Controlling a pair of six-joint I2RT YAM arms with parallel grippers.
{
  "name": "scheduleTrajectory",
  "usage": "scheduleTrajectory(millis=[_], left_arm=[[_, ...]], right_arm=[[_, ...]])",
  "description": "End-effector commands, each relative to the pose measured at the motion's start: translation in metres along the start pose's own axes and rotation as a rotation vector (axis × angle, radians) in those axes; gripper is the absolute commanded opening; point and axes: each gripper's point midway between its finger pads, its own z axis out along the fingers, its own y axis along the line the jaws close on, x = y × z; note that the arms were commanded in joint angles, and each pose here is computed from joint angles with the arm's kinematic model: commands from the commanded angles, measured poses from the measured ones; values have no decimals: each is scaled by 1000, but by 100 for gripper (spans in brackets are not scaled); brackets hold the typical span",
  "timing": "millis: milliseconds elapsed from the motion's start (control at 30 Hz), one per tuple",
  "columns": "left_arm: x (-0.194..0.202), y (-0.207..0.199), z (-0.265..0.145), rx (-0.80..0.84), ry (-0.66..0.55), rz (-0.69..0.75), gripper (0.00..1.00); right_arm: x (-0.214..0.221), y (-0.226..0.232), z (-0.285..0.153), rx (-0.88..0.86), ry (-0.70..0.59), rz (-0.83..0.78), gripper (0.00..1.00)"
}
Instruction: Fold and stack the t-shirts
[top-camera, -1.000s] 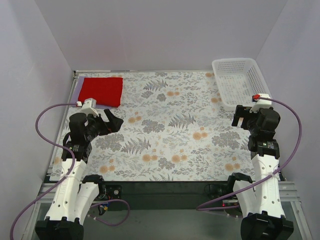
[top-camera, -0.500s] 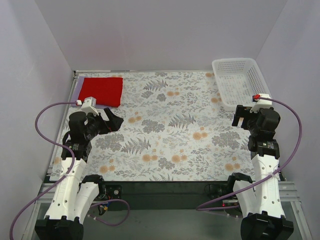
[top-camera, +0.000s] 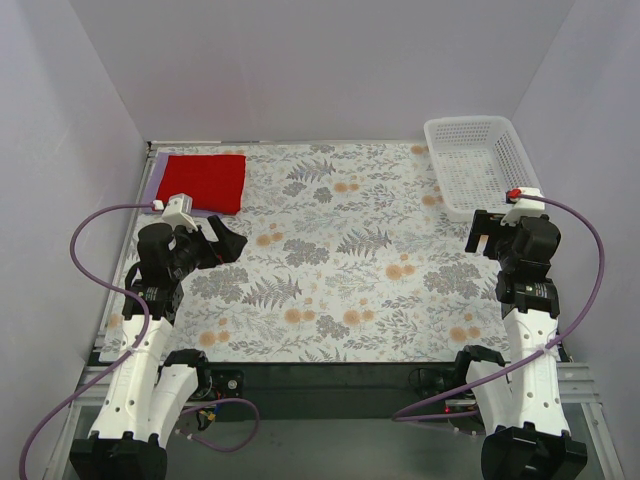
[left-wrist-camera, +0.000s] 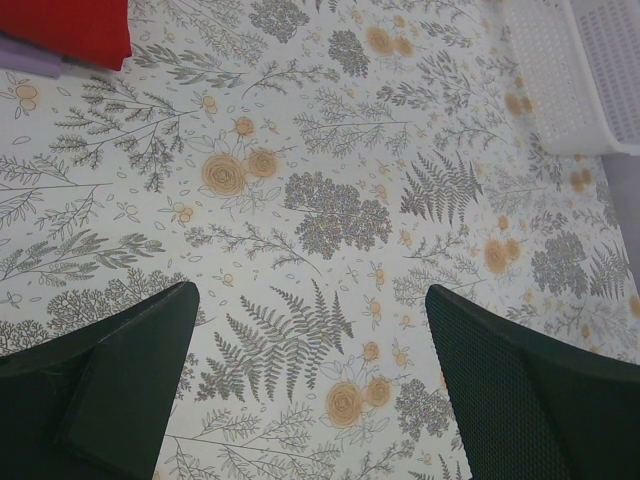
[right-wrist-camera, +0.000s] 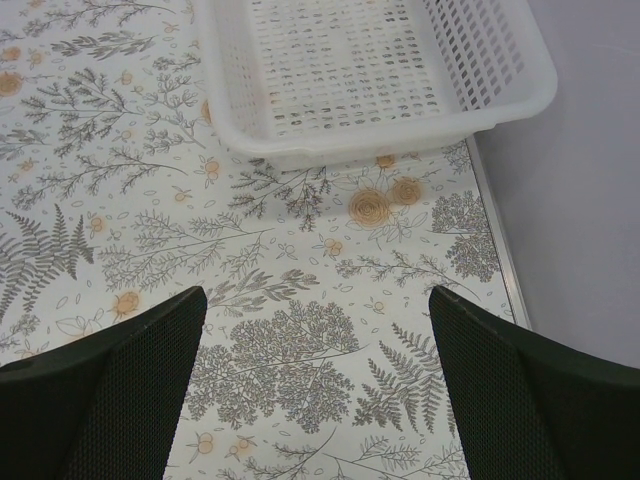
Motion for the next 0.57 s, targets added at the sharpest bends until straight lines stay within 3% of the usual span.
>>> scheduleTrajectory(millis=[0,533], left_arm=[[-15,-10,-4,32,-35,15,97],[-14,-11,-4,38,-31,16,97]], right_arm=[[-10,-8,-2,37,-41,-16,98],[-5,-9,1,37,-24,-54,98]])
